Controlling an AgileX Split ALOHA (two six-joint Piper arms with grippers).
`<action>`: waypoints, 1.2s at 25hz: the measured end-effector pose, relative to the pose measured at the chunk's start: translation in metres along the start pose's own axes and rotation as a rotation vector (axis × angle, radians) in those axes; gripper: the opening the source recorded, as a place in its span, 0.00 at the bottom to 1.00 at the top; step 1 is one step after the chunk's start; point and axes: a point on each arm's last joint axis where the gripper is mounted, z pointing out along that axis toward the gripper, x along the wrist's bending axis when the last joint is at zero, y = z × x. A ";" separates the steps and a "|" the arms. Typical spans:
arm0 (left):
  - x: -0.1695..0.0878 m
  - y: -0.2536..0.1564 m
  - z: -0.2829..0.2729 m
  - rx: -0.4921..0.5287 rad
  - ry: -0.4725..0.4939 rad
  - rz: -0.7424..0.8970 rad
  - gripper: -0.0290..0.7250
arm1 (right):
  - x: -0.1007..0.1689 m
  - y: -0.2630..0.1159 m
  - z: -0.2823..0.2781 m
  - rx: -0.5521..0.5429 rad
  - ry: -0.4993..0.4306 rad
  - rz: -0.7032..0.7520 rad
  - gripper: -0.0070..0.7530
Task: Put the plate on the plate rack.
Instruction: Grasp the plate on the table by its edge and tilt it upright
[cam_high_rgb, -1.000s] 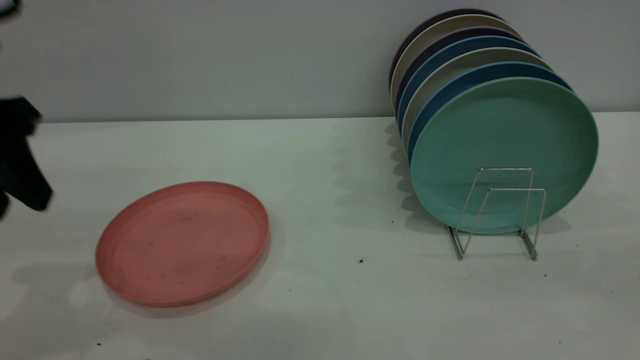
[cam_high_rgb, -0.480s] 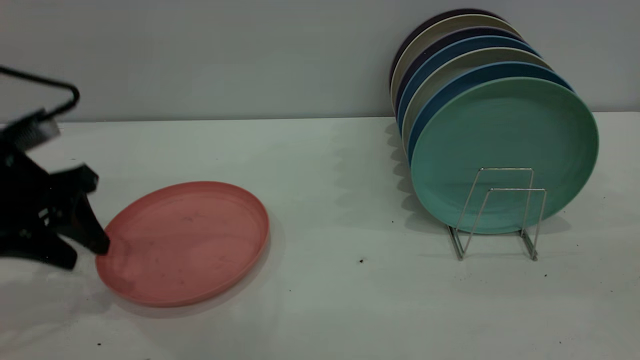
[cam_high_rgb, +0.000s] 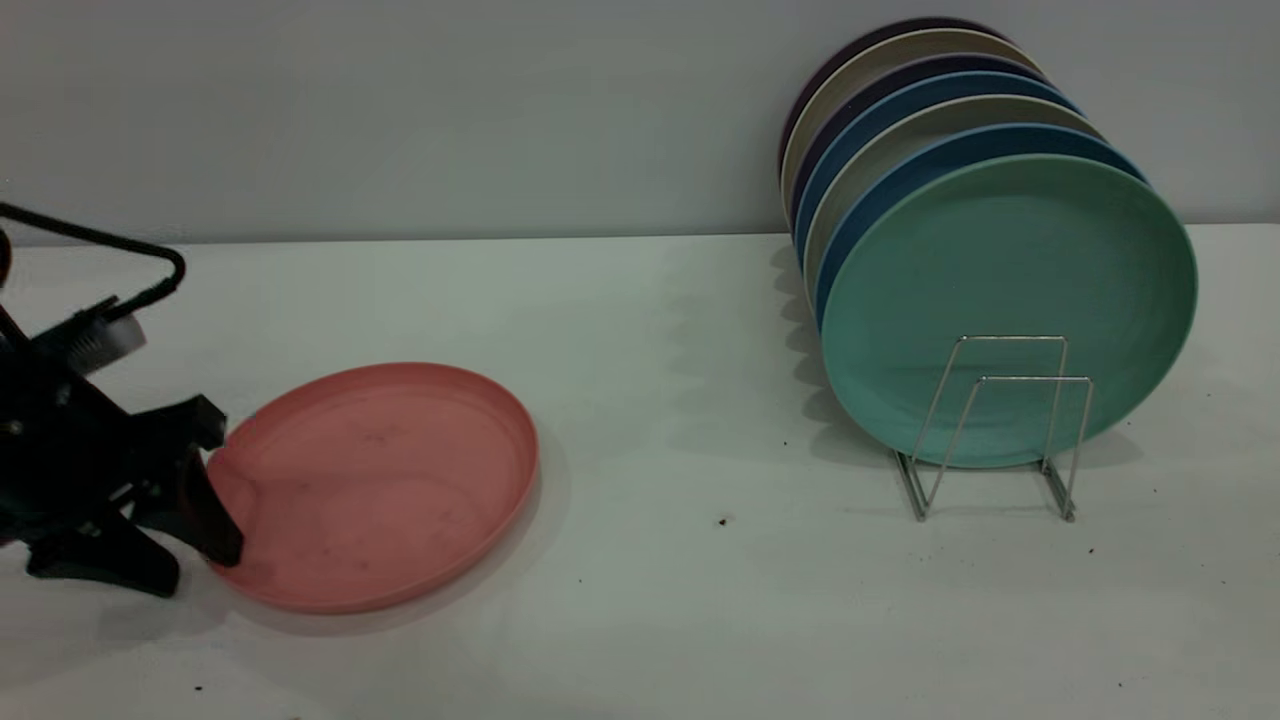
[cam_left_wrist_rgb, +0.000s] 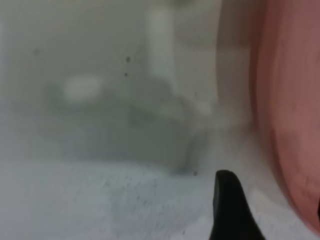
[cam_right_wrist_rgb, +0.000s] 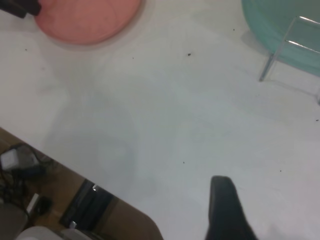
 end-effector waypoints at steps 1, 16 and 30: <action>-0.001 0.001 0.001 -0.010 -0.012 0.001 0.63 | 0.000 0.000 0.000 -0.001 -0.001 0.000 0.63; 0.001 0.001 0.017 -0.041 -0.067 -0.021 0.45 | -0.001 0.001 0.000 -0.013 -0.010 0.001 0.64; -0.026 0.018 -0.038 -0.199 -0.117 0.136 0.06 | 0.006 0.005 0.000 -0.053 0.071 0.062 0.63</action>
